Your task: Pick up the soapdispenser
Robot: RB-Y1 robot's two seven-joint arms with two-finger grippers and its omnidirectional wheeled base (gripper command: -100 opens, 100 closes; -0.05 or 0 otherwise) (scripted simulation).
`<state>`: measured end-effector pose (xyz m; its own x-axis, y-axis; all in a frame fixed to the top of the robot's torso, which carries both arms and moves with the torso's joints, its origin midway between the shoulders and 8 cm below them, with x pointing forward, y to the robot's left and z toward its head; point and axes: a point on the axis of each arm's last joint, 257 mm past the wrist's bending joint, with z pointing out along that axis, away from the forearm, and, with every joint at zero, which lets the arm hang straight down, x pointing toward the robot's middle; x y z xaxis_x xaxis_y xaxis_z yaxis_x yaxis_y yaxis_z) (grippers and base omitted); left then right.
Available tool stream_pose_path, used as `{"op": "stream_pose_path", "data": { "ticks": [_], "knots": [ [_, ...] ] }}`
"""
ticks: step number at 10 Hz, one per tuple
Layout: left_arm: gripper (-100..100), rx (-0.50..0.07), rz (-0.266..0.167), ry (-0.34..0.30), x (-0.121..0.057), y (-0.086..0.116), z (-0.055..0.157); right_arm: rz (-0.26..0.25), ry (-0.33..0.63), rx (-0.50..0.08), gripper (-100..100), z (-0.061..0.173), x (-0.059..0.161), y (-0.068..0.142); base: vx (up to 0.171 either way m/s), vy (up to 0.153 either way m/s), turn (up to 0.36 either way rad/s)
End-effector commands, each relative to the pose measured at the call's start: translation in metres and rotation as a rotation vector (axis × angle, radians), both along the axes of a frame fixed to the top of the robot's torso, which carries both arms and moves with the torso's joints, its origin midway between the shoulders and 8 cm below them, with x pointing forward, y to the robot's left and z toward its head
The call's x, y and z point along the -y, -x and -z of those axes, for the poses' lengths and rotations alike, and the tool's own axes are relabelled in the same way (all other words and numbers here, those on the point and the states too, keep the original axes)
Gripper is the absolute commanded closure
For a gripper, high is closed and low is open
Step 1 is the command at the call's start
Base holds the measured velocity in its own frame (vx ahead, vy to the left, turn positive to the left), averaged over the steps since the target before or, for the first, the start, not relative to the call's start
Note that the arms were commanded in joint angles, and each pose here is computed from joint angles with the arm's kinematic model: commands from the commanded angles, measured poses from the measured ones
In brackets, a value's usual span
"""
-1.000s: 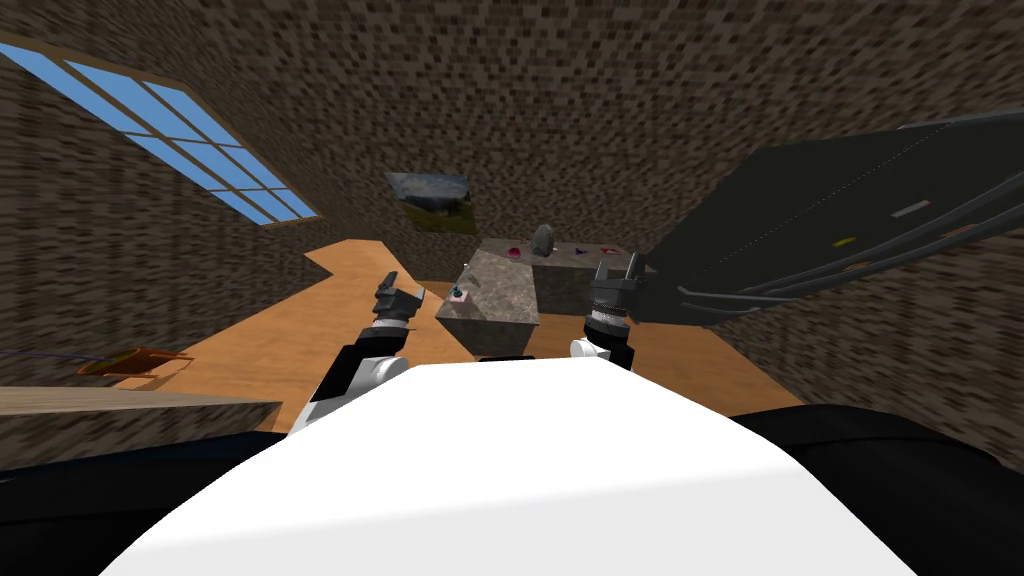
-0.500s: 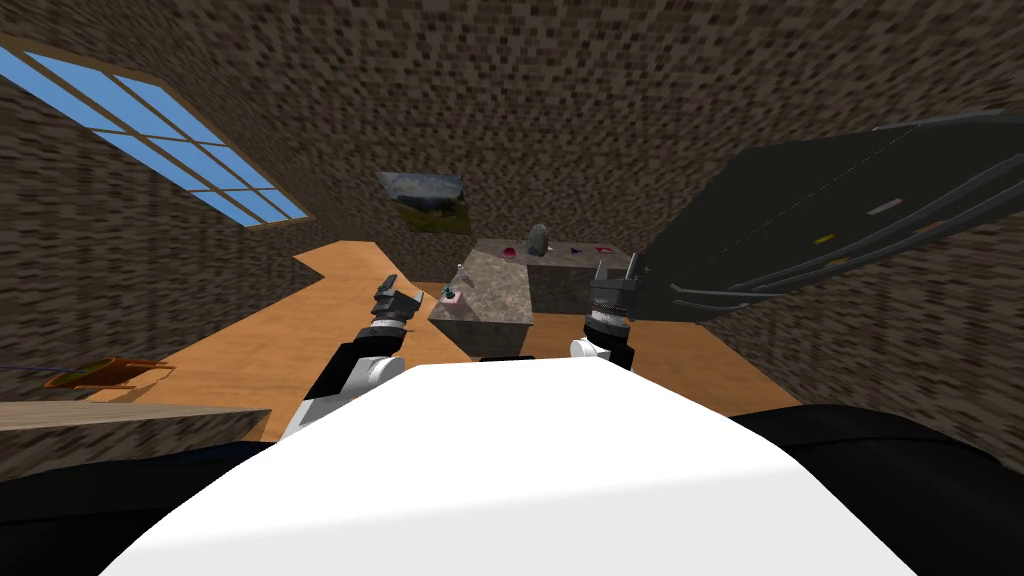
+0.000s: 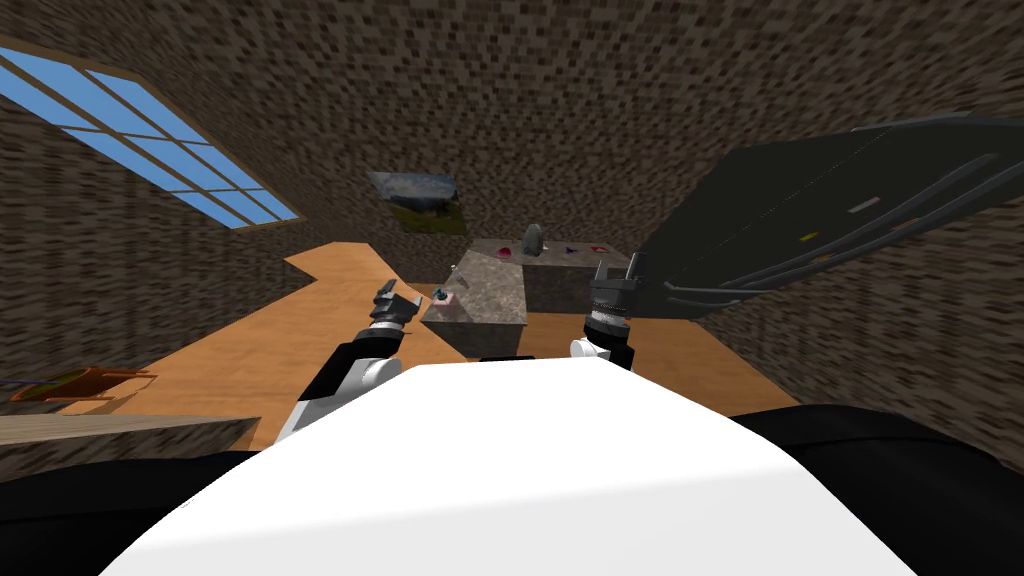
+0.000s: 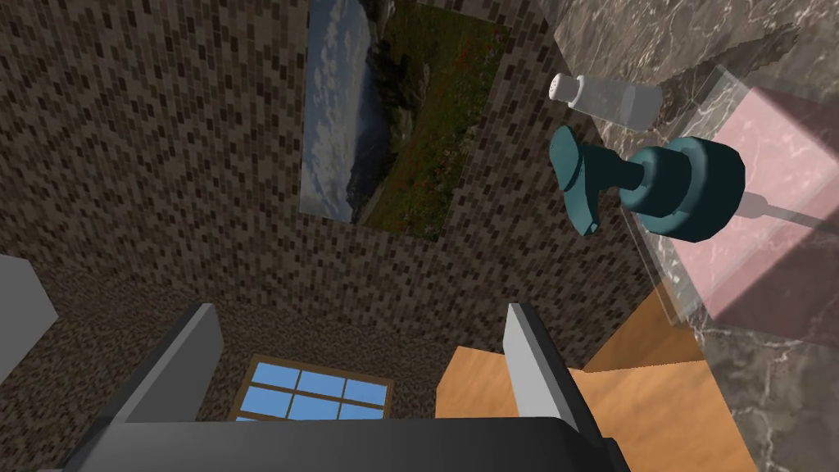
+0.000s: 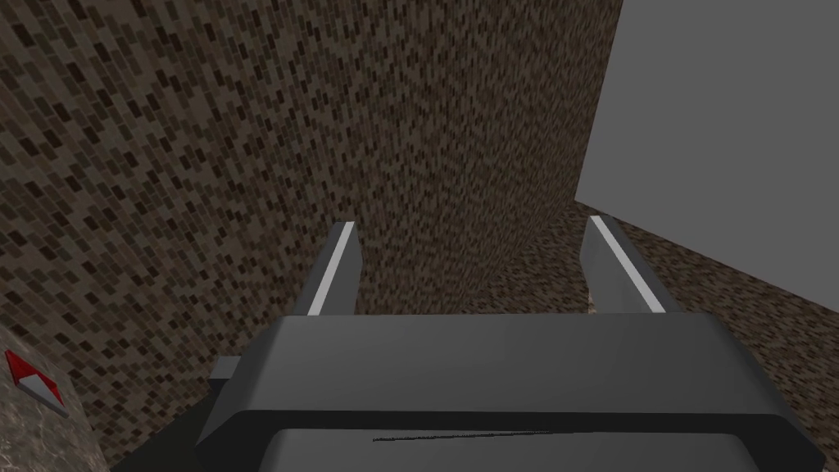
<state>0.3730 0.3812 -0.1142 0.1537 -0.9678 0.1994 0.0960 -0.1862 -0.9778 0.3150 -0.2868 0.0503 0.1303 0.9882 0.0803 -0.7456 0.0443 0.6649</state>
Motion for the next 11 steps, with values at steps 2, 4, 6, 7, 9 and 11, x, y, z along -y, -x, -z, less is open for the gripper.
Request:
{"op": "stream_pose_path", "data": {
  "ticks": [2, 4, 6, 7, 9, 11],
  "knots": [
    [-100, -0.045, -0.020, 0.020, -0.008, 0.002, 0.010, 0.000, 0.000, 0.000, 0, 0.000, 0.000, 0.000, 0.000, -0.050, -0.047],
    [-100, -0.072, -0.034, 0.033, -0.013, 0.004, 0.017, 0.000, 0.000, 0.000, 0, 0.000, 0.000, 0.000, 0.005, -0.054, -0.046],
    [-100, -0.101, -0.048, 0.047, -0.018, 0.006, 0.024, 0.000, 0.000, 0.000, 0, 0.000, 0.000, 0.000, 0.009, -0.057, -0.034],
    [-100, -0.116, -0.055, 0.055, -0.021, 0.008, 0.028, 0.000, 0.000, 0.000, 0, 0.000, 0.000, 0.000, 0.009, -0.052, -0.040],
    [-100, -0.147, -0.070, 0.070, -0.026, 0.011, 0.036, 0.000, 0.000, 0.000, 0, 0.000, 0.000, 0.000, 0.005, -0.047, -0.036],
    [-100, -0.174, -0.084, 0.085, -0.031, 0.014, 0.043, 0.000, 0.000, 0.000, 0, 0.000, 0.000, 0.000, 0.007, -0.046, -0.041]
  ]
}}
